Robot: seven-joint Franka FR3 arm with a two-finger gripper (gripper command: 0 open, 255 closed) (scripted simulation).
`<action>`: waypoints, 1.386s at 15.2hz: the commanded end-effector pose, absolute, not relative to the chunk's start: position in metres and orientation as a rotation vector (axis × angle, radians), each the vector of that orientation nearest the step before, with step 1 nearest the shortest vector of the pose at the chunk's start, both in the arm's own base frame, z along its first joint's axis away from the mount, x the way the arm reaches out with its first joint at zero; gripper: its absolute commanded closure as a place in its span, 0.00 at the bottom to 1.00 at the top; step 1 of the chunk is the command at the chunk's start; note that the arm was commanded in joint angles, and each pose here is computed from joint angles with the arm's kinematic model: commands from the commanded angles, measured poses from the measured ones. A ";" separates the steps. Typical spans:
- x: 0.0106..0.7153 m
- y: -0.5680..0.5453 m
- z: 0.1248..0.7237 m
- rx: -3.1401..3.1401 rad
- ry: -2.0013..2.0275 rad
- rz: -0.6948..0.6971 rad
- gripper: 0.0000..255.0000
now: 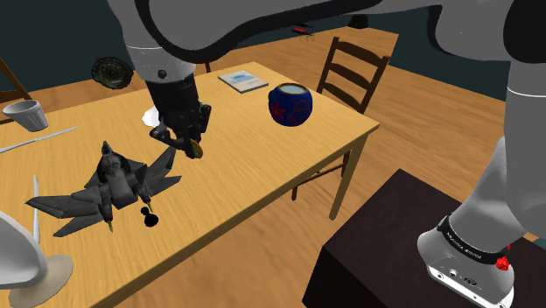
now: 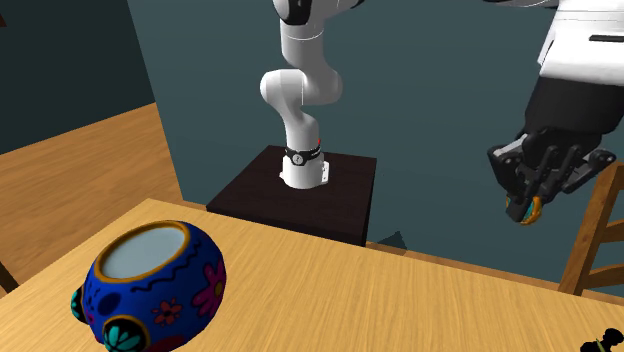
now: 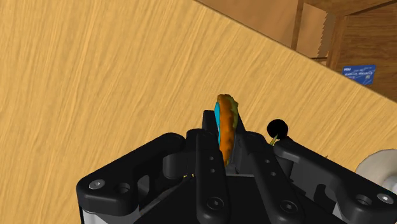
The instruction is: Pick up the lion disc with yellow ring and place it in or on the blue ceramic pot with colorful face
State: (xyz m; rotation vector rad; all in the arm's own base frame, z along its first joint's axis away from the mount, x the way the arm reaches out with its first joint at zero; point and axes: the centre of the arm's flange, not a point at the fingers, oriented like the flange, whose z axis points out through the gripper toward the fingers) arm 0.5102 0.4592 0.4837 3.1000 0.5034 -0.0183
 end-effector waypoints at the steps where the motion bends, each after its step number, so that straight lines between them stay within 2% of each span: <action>1: 0.509 0.459 0.494 3.100 0.503 -0.019 1.00; 8: 0.509 0.459 0.529 3.100 0.503 -0.019 1.00; 21: 0.564 0.297 0.529 3.100 0.503 -0.019 1.00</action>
